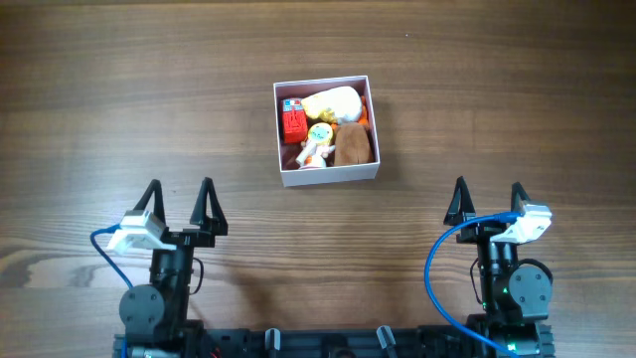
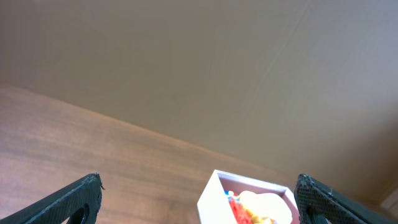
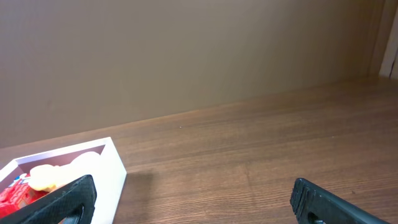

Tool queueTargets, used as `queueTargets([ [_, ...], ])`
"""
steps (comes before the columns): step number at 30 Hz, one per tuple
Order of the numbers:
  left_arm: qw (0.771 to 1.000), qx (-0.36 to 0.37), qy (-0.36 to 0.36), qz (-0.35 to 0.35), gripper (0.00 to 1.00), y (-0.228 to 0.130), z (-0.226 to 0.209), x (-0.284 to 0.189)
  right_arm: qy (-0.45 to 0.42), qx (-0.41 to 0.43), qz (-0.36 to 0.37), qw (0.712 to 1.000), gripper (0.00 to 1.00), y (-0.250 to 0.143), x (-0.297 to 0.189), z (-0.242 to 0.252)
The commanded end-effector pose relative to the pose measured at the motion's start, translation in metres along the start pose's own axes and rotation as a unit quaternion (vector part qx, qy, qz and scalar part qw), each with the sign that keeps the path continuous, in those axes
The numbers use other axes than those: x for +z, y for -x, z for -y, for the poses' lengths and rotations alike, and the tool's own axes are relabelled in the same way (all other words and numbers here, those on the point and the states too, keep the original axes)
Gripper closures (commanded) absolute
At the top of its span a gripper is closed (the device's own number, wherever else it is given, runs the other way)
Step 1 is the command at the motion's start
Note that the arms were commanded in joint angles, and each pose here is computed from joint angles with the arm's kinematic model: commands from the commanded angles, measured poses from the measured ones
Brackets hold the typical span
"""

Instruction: Pack container

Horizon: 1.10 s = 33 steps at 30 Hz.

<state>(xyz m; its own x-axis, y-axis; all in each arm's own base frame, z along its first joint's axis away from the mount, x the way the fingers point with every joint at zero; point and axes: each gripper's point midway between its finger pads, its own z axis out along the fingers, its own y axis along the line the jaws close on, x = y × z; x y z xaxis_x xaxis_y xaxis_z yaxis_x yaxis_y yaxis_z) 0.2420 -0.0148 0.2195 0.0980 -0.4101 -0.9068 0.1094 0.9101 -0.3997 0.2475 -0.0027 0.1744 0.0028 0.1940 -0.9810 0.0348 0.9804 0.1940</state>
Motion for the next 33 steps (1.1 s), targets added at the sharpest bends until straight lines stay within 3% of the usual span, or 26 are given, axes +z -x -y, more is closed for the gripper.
queueTargets([
  [1,1.0,-0.004,0.003,-0.02,0.0,-0.02,-0.007,0.0,0.005,-0.005,0.005,1.0,0.01,0.002,0.0,-0.002],
  [19,0.998,0.043,0.016,-0.053,0.0,-0.036,-0.015,-0.001,0.005,-0.005,0.005,1.0,0.0,0.002,0.0,-0.002],
  [27,0.989,0.135,-0.015,-0.062,0.0,-0.04,-0.006,-0.001,0.005,-0.005,0.005,1.0,0.0,0.002,0.0,-0.002],
  [33,0.986,0.14,-0.006,-0.095,0.0,-0.055,-0.013,-0.004,0.005,-0.005,0.005,1.0,0.0,0.002,0.0,-0.002],
])
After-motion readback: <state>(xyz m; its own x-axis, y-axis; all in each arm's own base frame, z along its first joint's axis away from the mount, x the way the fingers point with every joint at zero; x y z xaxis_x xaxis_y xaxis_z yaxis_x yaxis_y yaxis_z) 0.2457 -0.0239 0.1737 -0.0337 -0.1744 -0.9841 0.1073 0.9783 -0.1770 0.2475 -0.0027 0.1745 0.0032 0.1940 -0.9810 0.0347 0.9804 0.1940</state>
